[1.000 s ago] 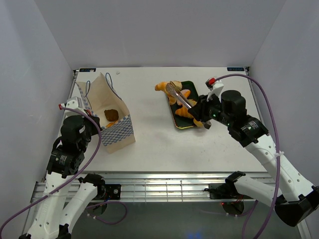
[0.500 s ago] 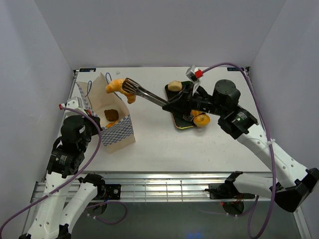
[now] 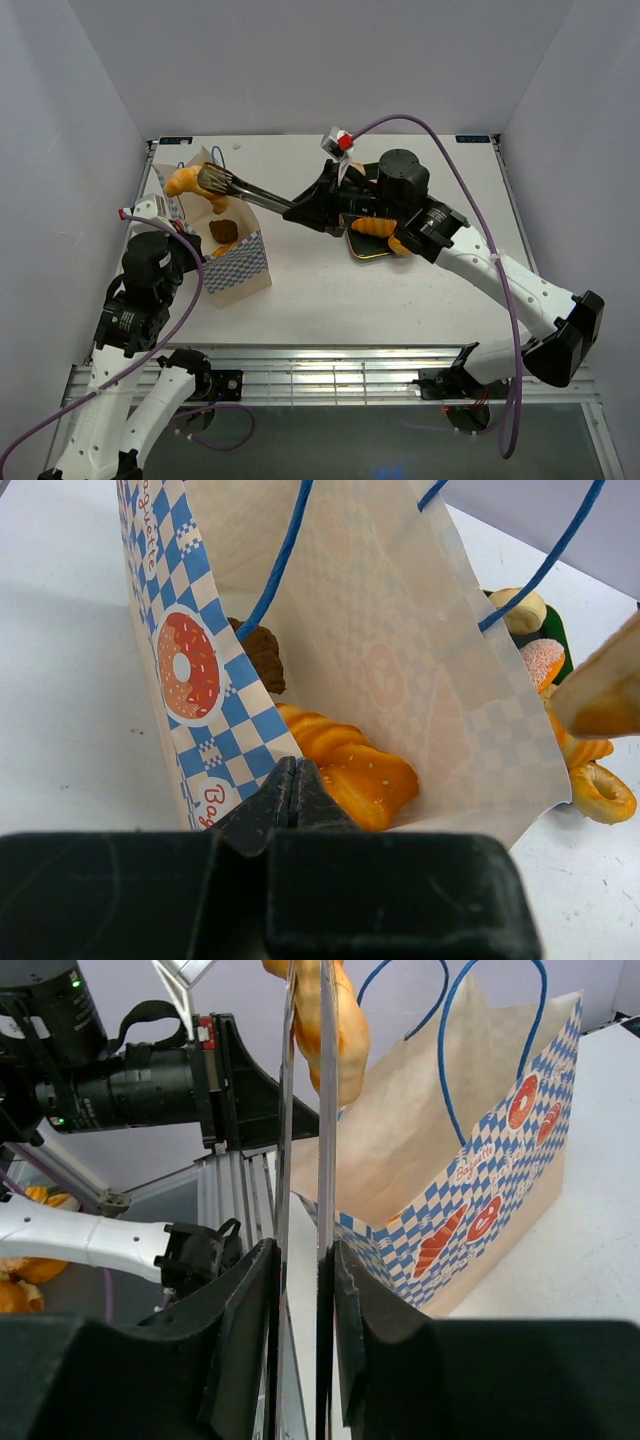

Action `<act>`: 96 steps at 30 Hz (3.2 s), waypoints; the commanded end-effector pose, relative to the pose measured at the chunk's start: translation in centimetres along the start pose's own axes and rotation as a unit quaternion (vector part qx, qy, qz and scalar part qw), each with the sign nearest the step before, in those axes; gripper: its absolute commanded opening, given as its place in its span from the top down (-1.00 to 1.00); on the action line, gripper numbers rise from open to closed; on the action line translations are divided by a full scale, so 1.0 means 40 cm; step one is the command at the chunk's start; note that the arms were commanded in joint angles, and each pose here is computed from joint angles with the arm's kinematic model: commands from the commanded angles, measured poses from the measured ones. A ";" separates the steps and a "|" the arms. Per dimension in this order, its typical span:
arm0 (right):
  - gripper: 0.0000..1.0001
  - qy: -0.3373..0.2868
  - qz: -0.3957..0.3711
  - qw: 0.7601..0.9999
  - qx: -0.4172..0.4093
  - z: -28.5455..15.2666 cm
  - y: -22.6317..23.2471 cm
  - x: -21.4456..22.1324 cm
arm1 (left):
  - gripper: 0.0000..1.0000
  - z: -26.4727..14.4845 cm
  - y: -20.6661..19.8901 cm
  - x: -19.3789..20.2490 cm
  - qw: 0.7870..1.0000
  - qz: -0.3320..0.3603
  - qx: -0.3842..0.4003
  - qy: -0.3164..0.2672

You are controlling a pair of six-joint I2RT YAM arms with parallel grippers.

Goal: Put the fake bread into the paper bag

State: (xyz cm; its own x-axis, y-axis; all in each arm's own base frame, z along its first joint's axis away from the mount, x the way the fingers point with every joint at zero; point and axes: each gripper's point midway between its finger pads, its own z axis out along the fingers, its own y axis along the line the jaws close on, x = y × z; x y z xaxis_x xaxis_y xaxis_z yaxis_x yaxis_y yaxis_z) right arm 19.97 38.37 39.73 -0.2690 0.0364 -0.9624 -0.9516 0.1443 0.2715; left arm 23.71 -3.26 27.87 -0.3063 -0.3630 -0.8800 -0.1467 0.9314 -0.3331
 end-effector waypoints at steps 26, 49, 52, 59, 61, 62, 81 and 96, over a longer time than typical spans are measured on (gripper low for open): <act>-0.08 -0.113 -0.087 0.972 0.190 -0.137 -0.067 -0.225 | 1.00 -0.004 -0.001 0.018 1.000 0.002 0.005 0.015; -0.08 0.042 0.038 0.905 0.422 -0.437 -0.260 0.308 | 1.00 0.010 0.002 0.029 1.000 0.005 0.002 0.019; -0.08 0.056 0.053 0.884 0.461 -0.496 -0.265 0.347 | 1.00 0.012 0.003 0.033 1.000 0.007 0.002 0.021; -0.09 0.072 0.106 0.822 0.555 -0.622 -0.263 0.402 | 1.00 0.016 -0.006 0.037 1.000 0.005 0.011 0.024; -0.09 0.076 0.123 0.807 0.573 -0.651 -0.254 0.415 | 1.00 0.019 -0.008 0.038 1.000 0.006 0.012 0.026; -0.09 0.069 0.141 0.801 0.577 -0.655 -0.248 0.420 | 1.00 0.021 -0.008 0.041 1.000 0.006 0.011 0.028; -0.18 0.002 0.277 0.767 0.578 -0.679 -0.196 0.490 | 1.00 0.015 0.005 0.045 1.000 0.009 0.010 0.015; -0.25 0.014 0.309 0.756 0.577 -0.643 -0.227 0.514 | 1.00 -0.002 0.010 0.037 1.000 0.006 0.015 -0.005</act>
State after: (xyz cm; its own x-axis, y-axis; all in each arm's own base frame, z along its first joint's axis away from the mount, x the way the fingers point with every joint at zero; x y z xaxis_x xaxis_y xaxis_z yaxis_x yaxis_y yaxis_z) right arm 18.18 11.59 16.69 -0.6564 0.3749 -0.6547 0.1091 0.9058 0.4094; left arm 23.43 -3.86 26.92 -0.2939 -0.3634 -0.8840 -0.0998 0.9315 -0.3498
